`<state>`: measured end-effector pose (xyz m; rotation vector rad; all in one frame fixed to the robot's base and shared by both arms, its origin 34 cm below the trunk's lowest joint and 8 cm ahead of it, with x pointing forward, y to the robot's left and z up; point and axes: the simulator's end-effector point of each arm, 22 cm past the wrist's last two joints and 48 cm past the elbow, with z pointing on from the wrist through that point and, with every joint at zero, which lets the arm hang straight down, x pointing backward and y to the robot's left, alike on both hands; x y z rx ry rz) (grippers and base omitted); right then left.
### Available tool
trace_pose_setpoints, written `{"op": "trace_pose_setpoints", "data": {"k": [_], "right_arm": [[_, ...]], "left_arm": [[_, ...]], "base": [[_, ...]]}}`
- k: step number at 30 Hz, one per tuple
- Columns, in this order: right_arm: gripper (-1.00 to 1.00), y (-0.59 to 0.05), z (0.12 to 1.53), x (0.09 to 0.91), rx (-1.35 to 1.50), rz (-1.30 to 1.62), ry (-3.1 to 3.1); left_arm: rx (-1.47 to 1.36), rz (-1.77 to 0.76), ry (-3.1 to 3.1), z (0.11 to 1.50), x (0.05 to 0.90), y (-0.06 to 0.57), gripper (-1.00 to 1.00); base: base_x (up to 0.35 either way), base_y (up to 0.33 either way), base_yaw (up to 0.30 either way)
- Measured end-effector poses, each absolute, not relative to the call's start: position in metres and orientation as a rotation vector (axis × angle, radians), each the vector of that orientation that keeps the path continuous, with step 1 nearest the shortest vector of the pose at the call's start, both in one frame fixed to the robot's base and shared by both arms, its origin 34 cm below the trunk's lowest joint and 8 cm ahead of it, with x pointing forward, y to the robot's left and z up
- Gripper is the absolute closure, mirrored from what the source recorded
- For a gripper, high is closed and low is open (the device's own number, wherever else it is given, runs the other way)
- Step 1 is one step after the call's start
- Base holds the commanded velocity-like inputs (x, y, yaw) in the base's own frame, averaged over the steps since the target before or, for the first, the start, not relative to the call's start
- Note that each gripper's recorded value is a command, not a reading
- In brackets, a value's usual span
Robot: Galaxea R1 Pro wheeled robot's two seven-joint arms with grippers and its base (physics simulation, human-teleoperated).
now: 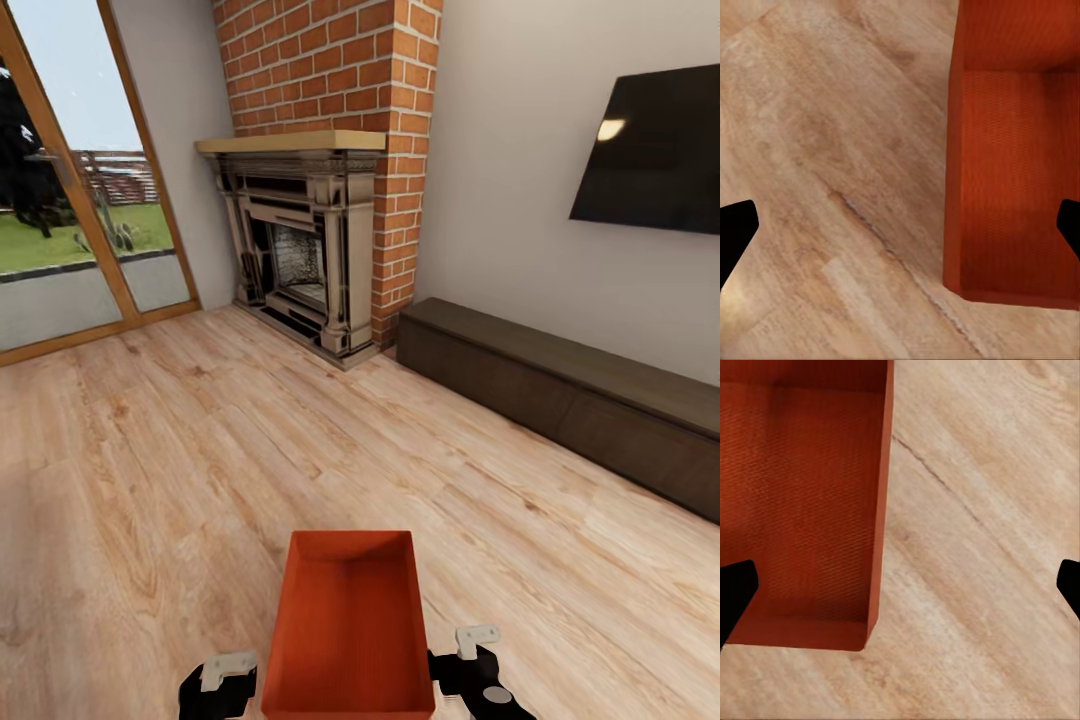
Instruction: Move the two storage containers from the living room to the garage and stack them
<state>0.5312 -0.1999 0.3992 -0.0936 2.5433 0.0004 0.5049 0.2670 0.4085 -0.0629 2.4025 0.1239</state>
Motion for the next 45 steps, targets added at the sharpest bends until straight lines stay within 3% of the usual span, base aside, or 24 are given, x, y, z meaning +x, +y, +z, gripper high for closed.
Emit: {"op": "trace_pose_setpoints", "data": {"k": [45], "right_arm": [[-1.00, -0.2006, 0.3983, 0.5300, -0.095, -0.004, 2.547]], "left_arm": [[-0.063, 0.125, 2.404, 0.4079, 0.5044, 0.2678, -1.00]], "base": [[0.042, 0.004, 0.000]]}}
